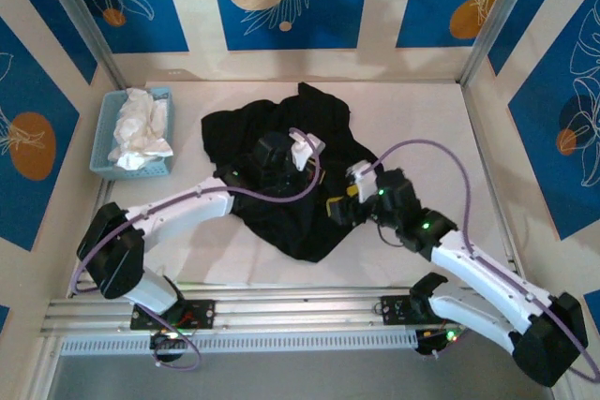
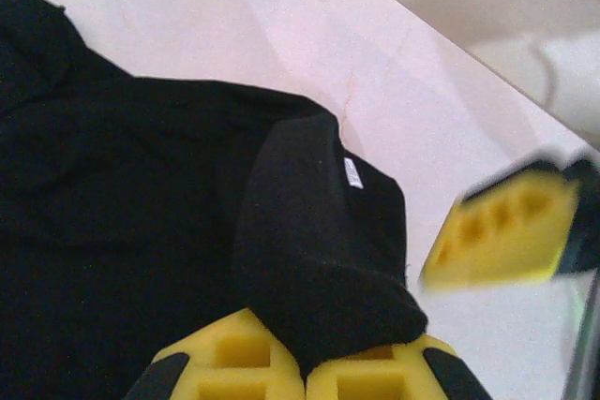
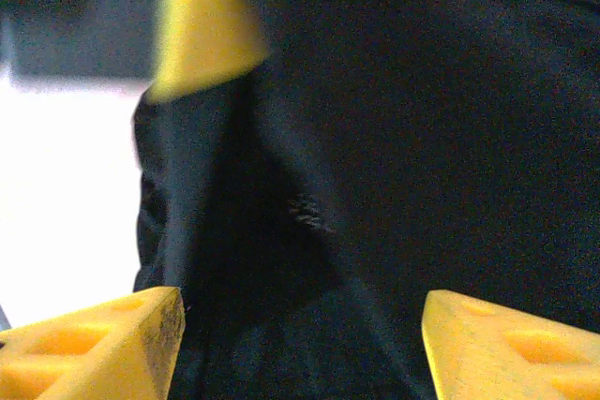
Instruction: Fold the inside-out t-shirt
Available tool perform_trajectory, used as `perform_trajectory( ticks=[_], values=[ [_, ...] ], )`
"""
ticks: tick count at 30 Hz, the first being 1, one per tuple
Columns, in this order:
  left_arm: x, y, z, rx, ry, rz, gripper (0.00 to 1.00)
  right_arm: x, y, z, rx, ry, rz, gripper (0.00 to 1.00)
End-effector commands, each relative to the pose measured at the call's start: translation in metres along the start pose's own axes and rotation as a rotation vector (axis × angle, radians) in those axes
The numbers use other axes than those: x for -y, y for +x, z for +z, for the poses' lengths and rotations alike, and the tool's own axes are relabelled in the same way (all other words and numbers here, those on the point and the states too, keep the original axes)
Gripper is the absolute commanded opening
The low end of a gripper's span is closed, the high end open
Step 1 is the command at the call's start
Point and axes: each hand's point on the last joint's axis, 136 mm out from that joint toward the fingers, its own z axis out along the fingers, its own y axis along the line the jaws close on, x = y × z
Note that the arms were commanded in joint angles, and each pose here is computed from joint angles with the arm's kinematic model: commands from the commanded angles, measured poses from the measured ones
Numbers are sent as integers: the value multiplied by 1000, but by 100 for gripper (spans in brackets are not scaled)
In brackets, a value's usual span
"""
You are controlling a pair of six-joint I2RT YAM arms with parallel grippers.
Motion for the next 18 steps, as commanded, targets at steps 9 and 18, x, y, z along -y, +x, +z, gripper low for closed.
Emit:
perform_trajectory(
  ticks=[9,18],
  values=[
    [37,-44,-52,-29,203,-39,0,5,3,77,158,62,-369,60],
    [57,-66,-77,11,271,-31,0,31,-7,123,129,203,-453,57]
  ],
)
